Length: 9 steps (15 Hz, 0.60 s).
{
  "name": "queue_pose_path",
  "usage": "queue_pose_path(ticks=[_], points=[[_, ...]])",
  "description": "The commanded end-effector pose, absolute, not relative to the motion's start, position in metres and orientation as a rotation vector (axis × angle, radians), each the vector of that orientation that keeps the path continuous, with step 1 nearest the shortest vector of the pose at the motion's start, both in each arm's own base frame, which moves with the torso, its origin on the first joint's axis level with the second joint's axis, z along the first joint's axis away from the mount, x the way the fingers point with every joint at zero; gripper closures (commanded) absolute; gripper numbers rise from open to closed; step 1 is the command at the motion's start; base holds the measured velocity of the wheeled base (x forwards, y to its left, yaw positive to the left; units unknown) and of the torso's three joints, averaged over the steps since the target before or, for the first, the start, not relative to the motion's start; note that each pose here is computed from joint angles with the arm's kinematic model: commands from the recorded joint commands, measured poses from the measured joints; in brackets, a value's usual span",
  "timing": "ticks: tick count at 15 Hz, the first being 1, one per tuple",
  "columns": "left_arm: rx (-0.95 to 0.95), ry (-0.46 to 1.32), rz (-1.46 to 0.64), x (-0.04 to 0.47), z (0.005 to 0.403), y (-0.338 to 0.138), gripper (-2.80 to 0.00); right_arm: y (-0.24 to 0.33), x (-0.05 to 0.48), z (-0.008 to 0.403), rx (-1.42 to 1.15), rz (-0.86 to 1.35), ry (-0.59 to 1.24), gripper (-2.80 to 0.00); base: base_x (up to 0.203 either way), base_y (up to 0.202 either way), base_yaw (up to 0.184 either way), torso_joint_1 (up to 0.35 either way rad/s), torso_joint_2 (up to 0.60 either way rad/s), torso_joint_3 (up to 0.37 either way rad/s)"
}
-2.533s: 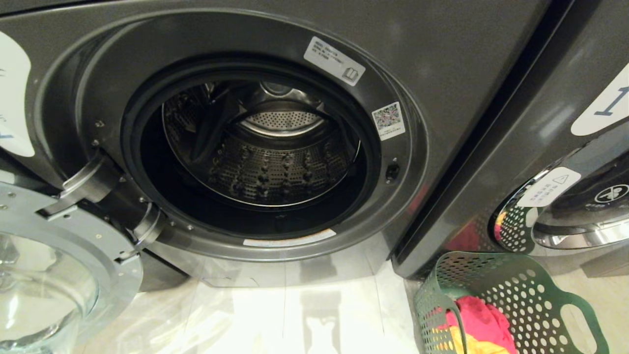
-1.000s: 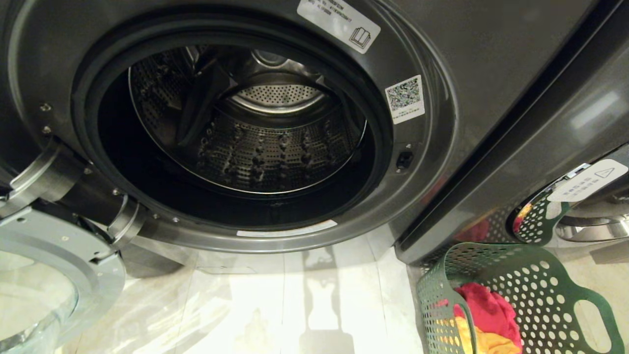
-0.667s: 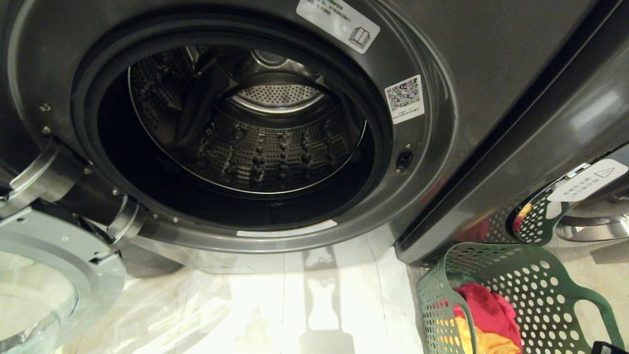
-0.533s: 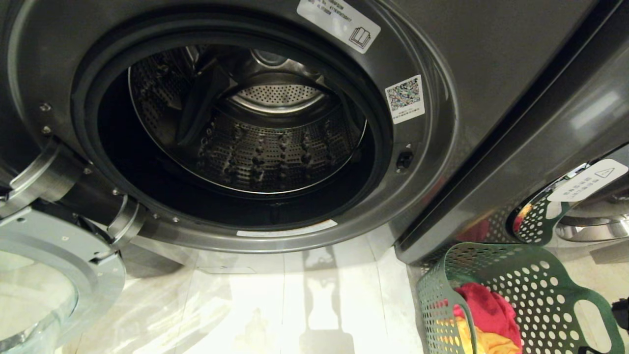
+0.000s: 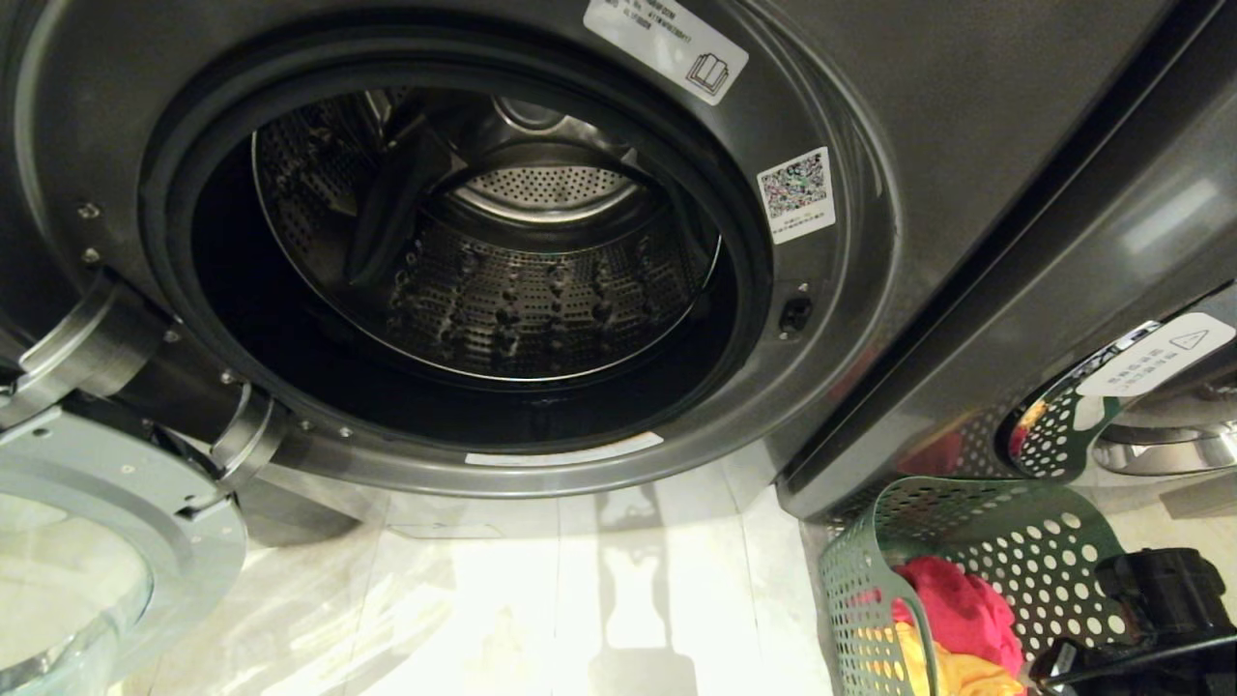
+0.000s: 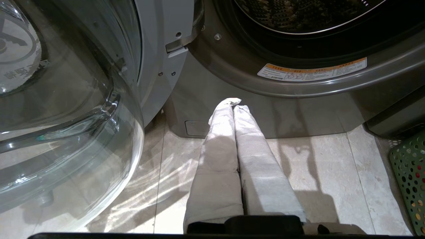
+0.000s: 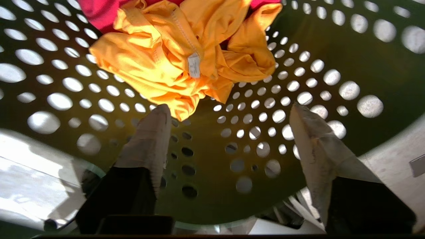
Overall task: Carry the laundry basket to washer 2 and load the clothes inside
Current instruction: Place the clothes into the washing machine
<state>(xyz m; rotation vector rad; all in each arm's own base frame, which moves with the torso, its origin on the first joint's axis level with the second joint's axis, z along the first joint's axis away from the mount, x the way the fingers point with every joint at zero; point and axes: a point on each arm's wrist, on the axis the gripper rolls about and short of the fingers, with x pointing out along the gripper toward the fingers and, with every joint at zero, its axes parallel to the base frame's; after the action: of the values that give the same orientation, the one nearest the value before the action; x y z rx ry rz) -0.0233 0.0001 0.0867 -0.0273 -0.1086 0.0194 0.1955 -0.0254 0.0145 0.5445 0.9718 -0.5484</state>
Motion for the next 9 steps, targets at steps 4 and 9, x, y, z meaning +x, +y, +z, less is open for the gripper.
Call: queue_pose_path(ticks=[4, 9], points=[[-0.028, -0.069, 0.021, -0.02, 0.076, 0.0, 0.0, -0.044, 0.25, -0.044, 0.385, -0.363, 1.122, -2.8, 0.0, 0.0, 0.0, 0.0, 0.0, 0.0], [-0.028, -0.069, 0.021, -0.02, 0.076, 0.0, 0.0, -0.05, 0.281, -0.072, 0.237, -0.222, 1.106, -2.8, 0.0, 0.0, 0.0, 0.0, 0.0, 0.0]])
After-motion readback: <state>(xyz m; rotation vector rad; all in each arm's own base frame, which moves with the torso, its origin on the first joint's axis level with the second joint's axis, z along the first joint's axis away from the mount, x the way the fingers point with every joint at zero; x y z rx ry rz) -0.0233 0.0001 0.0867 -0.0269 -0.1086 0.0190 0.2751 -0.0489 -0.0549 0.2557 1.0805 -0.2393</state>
